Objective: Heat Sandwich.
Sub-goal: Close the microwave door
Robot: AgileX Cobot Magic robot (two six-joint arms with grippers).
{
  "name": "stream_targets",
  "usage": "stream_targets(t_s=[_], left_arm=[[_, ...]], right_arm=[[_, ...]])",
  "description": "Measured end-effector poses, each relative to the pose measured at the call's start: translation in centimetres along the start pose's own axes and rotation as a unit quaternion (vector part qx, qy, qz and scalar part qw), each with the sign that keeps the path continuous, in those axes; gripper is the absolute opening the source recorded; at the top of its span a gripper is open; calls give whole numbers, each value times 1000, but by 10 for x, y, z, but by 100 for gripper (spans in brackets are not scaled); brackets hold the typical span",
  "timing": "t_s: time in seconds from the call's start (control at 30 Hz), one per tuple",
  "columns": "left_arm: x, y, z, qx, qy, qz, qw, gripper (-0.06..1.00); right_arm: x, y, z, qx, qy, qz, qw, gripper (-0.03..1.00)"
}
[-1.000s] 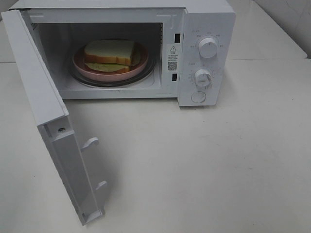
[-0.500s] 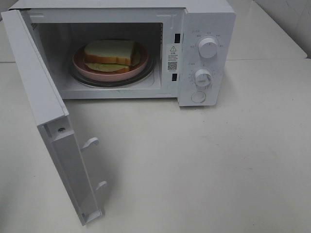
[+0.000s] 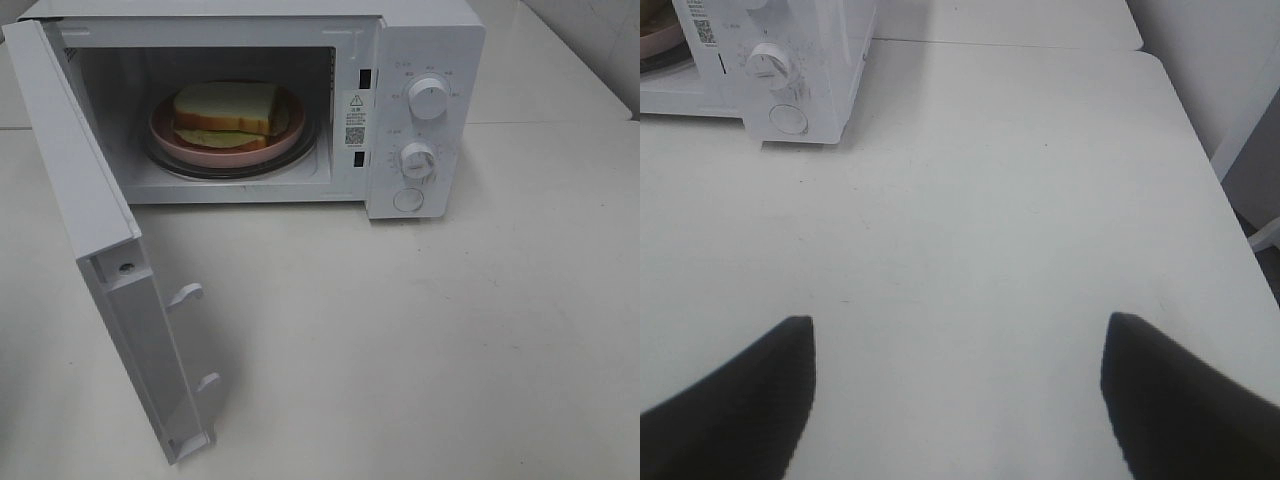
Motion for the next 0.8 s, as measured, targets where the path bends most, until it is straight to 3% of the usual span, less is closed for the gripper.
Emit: stream_targets(t_s=[0.33, 0.53, 0.8], left_arm=[[-1, 4, -44, -43, -8, -18, 999, 0], [-2, -11, -70, -108, -11, -31, 994, 0], [-7, -1, -101, -103, 0, -35, 994, 0]], right_arm=[[0, 0, 0, 0, 0, 0, 1000, 76], [0, 0, 0, 0, 0, 0, 1000, 76], [0, 0, 0, 0, 0, 0, 1000, 76]])
Point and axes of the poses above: a point on each arm's last joint axis where the gripper is mounted, z pointing back along that axis away from the gripper, x along the wrist's bending axis when the last joint is at zero, y = z × x, the point moved 6 cm from there along -z, pointing out along that axis toward the gripper, and after that the axes turned 14 degrees about -z, right-handed, at the moved point
